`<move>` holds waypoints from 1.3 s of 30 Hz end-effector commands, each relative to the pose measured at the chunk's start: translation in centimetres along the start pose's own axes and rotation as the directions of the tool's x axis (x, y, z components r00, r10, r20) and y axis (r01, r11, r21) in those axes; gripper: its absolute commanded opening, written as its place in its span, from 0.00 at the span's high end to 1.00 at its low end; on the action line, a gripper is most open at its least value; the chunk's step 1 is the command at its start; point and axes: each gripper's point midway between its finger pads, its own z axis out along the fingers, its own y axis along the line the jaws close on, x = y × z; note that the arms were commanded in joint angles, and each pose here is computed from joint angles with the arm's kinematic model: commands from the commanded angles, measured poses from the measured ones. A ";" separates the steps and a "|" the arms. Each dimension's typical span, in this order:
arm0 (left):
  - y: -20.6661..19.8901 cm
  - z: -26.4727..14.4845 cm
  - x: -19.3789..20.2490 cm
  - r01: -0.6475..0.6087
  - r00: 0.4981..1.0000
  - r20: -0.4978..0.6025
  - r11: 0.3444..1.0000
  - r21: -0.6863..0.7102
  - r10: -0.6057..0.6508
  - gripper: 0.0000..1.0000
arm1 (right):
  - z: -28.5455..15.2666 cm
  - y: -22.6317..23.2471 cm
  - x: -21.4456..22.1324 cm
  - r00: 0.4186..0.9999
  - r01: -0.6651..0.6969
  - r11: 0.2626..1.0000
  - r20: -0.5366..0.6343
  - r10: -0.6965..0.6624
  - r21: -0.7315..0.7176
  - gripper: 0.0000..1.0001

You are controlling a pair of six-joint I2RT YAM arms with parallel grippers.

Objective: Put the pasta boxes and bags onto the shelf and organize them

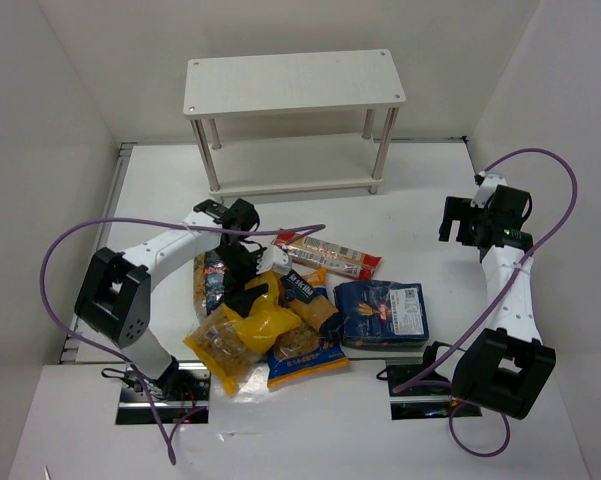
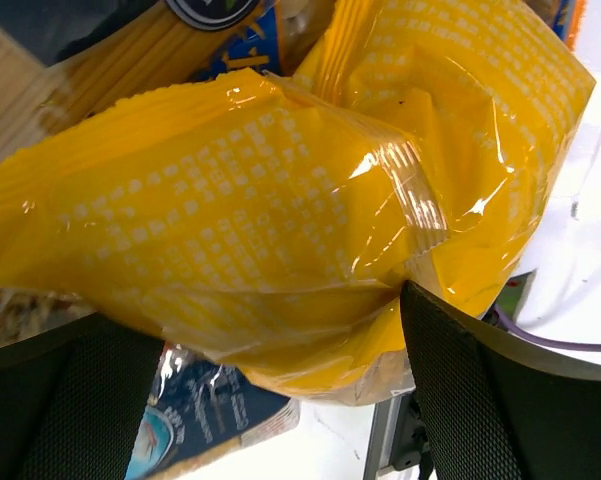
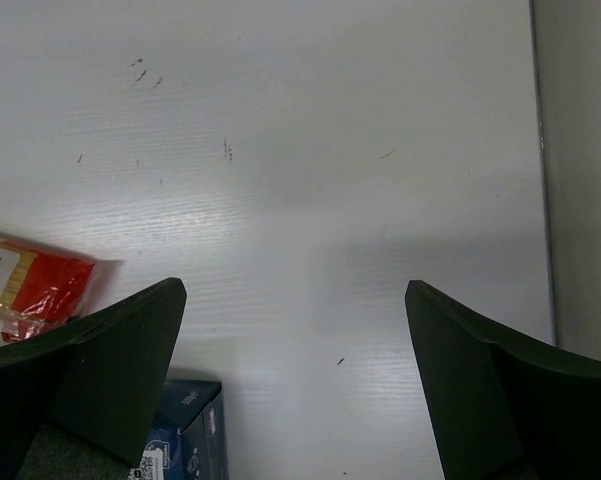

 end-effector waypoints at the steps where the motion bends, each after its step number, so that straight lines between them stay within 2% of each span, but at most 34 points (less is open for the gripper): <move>1: -1.5 0.6 -0.9 -0.052 0.998 0.050 0.991 0.123 0.046 0.01 | 0.1 0.6 -0.1 1.000 0.018 0.999 0.005 -0.018 -0.029 0.01; 4: -1.9 1.1 -1.2 -0.045 0.997 0.065 0.983 0.179 0.034 0.04 | 0.1 0.6 -0.1 1.000 0.018 0.999 0.005 -0.018 -0.029 0.01; 6: -1.7 1.5 -1.5 -0.047 0.997 0.075 0.979 0.198 0.033 0.17 | 0.1 0.6 -0.1 1.000 0.018 0.999 0.005 -0.018 -0.029 0.01; 7: -2.0 1.9 -1.6 -0.047 0.997 0.077 0.975 0.219 0.030 0.43 | 0.1 0.6 -0.1 1.000 0.018 0.999 0.005 -0.018 -0.029 0.01; 9: -2.1 1.9 -1.8 -0.039 0.997 0.080 0.972 0.232 0.021 0.86 | 0.1 0.6 -0.1 1.000 0.018 0.999 0.005 -0.018 -0.029 0.01; 10: -1.9 1.8 -2.0 -0.045 0.996 0.085 0.973 0.227 0.026 0.99 | 0.1 0.6 -0.1 1.000 0.018 0.999 0.005 -0.018 -0.029 0.01; 12: -2.0 1.3 -2.6 -0.038 0.995 0.101 0.975 0.218 0.016 1.00 | 0.1 0.7 -0.1 1.000 0.018 0.999 0.006 -0.018 -0.038 0.01; 15: -1.6 -1.1 -4.8 -0.040 0.983 0.180 0.993 0.109 0.020 1.00 | 0.1 0.7 -0.1 1.000 0.018 0.999 0.006 -0.018 -0.038 0.01; 16: -1.3 -3.0 -6.3 -0.081 0.969 0.234 0.996 0.021 0.074 1.00 | 0.1 0.9 -0.1 1.000 0.027 0.998 0.009 -0.027 -0.050 0.01; 18: -1.0 -6.3 -8.2 -0.067 0.940 0.328 0.993 -0.098 0.096 1.00 | 0.1 0.9 -0.1 1.000 0.027 0.998 0.009 -0.027 -0.050 0.01; 23: -1.4 -12.8 -11.3 -0.017 0.866 0.469 0.949 -0.316 0.172 1.00 | 0.1 2.2 0.0 0.998 0.066 0.994 0.003 -0.066 -0.087 0.01; 24: -1.7 -14.4 -12.0 -0.019 0.838 0.502 0.930 -0.368 0.216 1.00 | 0.1 2.2 0.0 0.998 0.066 0.994 0.003 -0.066 -0.087 0.01; 28: -1.7 -16.7 -12.0 0.059 0.802 0.557 0.900 -0.432 0.215 1.00 | 0.3 3.6 0.3 0.995 0.102 0.983 -0.003 -0.104 -0.155 0.01; 31: -1.7 -16.8 -11.6 0.077 0.795 0.569 0.894 -0.441 0.212 1.00 | -0.1 6.1 -0.1 0.985 0.171 0.955 0.029 -0.169 -0.242 0.01; 35: -1.8 -16.9 -11.5 0.082 0.785 0.583 0.897 -0.434 0.210 1.00 | -2.1 11.1 -0.9 0.943 0.332 0.855 0.152 -0.295 -0.399 0.01; 36: -1.9 -17.0 -11.8 0.074 0.778 0.588 0.898 -0.433 0.219 1.00 | -3.1 13.6 -1.1 0.922 0.388 0.793 0.213 -0.324 -0.469 0.01; 37: -1.9 -17.0 -11.8 0.074 0.778 0.588 0.898 -0.433 0.220 1.00 | -3.7 14.8 -1.0 0.906 0.423 0.759 0.251 -0.341 -0.494 0.01; 38: -2.2 -17.3 -12.0 0.065 0.771 0.594 0.900 -0.431 0.229 1.00 | -5.1 15.9 -2.1 0.870 0.489 0.721 0.339 -0.360 -0.491 0.01; 39: -2.1 -17.8 -12.1 0.070 0.766 0.598 0.894 -0.442 0.236 1.00 | -6.3 18.1 -2.1 0.844 0.533 0.661 0.390 -0.368 -0.528 0.01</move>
